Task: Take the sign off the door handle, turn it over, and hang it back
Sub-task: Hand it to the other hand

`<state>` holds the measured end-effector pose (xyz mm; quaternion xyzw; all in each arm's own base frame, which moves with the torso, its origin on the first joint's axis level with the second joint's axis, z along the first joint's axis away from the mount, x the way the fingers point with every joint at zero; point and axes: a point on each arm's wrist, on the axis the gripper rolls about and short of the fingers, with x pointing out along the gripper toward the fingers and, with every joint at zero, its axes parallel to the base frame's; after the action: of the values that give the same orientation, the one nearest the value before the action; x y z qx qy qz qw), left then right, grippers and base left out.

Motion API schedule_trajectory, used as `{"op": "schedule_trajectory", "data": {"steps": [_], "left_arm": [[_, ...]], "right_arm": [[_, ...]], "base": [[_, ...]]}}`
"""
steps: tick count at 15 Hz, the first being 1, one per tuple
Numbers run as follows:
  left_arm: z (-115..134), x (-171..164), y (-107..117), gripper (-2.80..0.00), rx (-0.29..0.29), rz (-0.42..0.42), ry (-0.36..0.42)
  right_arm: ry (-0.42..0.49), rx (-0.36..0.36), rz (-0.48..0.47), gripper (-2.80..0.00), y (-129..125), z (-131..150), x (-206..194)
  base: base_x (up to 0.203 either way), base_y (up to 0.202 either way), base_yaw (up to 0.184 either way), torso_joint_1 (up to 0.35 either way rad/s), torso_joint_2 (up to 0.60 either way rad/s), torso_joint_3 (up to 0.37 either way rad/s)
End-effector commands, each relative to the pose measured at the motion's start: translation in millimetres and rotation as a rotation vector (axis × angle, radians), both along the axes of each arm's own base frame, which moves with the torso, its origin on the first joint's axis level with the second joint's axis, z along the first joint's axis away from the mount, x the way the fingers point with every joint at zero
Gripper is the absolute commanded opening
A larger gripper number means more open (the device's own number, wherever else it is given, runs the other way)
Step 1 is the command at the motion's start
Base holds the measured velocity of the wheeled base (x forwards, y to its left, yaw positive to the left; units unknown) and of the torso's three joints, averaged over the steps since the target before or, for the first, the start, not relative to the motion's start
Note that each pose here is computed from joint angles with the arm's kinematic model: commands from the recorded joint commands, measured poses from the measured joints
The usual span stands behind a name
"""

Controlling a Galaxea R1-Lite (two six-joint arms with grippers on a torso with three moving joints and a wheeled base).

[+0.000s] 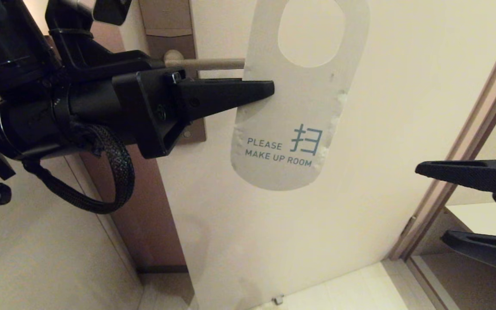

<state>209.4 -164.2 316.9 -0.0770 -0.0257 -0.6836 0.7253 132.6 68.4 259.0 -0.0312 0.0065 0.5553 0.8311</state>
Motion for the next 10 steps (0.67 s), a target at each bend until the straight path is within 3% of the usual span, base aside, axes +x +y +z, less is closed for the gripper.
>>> {"op": "schedule_trajectory", "data": {"steps": [1,10], "left_arm": [[0,0,-1,-2.8,-0.007,-0.007,-0.009],[-1,1,-1,-2.8,-0.006,-0.007,-0.007]], "right_arm": [[0.041,-0.017,0.031,0.0,15,-8,15],[0.027,-0.013,0.089,0.0,70,11,42]], "base": [[0.0,0.0,0.0,0.0,0.0,0.0],[0.0,0.0,0.0,0.0,0.0,0.0]]}}
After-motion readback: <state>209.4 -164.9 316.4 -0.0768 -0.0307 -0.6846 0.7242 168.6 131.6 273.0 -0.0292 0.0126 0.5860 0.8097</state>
